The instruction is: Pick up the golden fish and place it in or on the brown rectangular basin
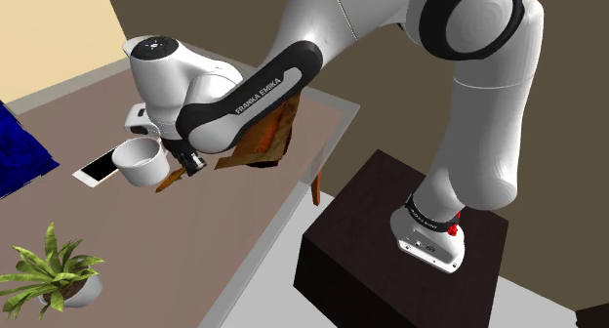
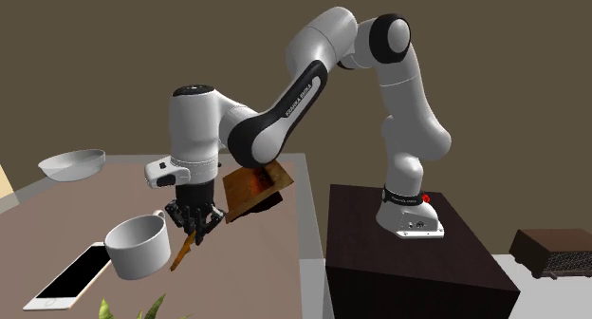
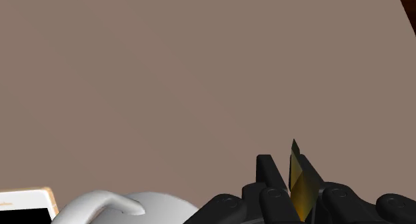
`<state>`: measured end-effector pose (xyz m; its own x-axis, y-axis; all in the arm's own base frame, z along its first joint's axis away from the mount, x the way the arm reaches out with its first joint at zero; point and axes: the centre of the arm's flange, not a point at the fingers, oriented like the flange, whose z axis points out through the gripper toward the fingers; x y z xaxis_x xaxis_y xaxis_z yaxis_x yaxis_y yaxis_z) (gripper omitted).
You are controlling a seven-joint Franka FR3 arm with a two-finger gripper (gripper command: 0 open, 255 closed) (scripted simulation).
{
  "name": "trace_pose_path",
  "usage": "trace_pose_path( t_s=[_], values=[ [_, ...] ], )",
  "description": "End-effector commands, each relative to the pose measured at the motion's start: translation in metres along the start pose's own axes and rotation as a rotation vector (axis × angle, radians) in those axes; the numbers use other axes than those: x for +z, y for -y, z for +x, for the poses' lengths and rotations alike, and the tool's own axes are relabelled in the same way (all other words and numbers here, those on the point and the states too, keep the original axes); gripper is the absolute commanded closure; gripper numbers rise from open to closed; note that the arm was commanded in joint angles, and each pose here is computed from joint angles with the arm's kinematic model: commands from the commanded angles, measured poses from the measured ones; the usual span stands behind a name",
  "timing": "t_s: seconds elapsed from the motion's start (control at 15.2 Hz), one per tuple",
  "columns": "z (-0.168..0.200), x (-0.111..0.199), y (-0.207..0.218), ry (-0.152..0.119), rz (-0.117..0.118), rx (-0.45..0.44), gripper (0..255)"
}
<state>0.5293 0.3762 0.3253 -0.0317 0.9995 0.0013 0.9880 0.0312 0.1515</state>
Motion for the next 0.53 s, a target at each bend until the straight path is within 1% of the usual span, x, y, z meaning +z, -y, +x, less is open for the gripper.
trace_pose_path(
  t_s=[0.0,0.13,0.46],
  values=[
    [-0.001,0.002,0.001,0.003,0.004,0.0,255],
    [0.002,0.002,-0.002,0.003,0.004,0.0,255],
    [0.002,-0.024,-0.006,0.003,0.004,0.0,255]
  ],
)
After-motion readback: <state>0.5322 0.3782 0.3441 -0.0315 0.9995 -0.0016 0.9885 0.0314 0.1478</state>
